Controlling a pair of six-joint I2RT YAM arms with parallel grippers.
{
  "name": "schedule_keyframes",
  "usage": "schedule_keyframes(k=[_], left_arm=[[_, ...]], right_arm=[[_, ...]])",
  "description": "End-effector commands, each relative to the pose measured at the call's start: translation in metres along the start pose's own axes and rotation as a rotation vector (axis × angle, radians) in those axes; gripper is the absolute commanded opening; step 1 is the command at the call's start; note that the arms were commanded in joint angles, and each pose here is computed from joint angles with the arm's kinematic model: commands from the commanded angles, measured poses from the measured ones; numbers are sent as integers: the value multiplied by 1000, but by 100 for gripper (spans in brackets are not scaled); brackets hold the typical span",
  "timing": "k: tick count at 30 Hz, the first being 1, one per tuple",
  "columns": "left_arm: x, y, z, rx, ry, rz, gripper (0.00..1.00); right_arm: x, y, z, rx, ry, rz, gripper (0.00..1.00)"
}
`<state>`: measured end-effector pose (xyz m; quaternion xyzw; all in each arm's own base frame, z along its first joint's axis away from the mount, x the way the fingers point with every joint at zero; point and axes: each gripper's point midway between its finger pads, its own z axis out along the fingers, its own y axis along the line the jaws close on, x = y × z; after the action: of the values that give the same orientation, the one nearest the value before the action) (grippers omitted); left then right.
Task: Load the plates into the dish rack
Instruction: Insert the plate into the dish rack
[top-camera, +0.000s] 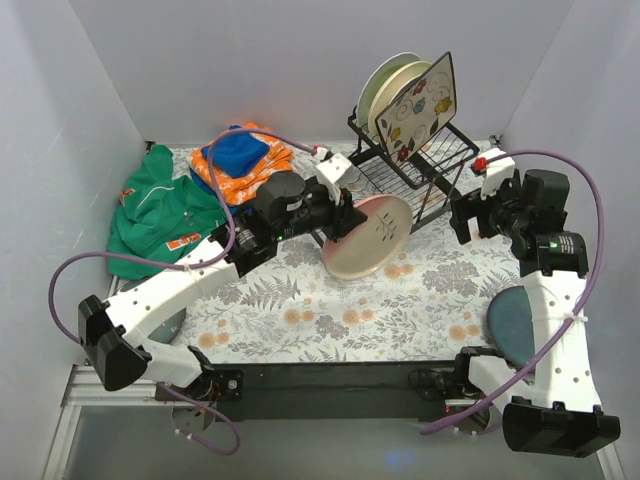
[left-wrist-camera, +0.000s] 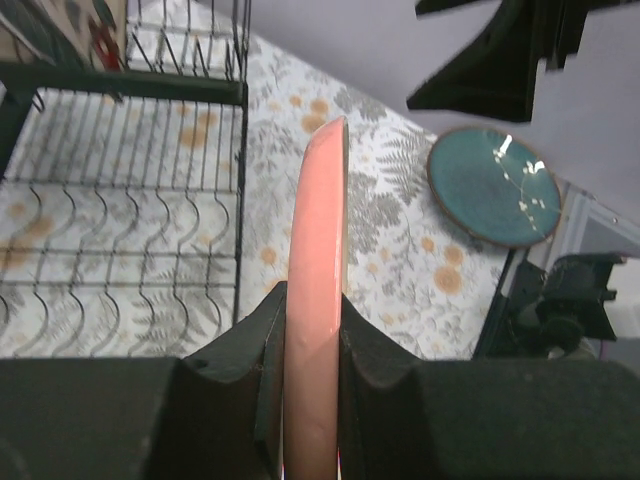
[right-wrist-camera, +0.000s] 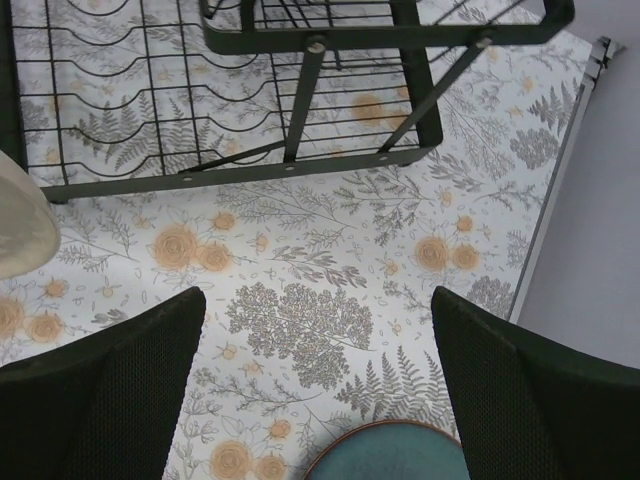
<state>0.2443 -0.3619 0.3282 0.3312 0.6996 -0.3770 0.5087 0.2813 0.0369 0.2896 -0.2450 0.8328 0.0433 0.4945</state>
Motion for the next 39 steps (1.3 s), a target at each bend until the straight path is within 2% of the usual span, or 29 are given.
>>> schedule_keyframes(k=[1, 8, 20, 24, 39], left_arm=[[-102, -7, -12, 48, -258, 94, 0], [-149, 0, 0, 56, -348, 116, 0], [-201, 24, 20, 34, -451, 98, 0], [-233, 27, 20, 33, -531, 115, 0], [-262, 55, 59, 49, -623, 105, 0]], right_arm=[[-7, -10, 0, 48, -87, 71, 98], [10, -11, 9, 38, -79, 112, 98], [34, -24, 14, 34, -64, 200, 98], [41, -22, 18, 21, -56, 209, 98], [71, 2, 39, -112, -39, 209, 97]])
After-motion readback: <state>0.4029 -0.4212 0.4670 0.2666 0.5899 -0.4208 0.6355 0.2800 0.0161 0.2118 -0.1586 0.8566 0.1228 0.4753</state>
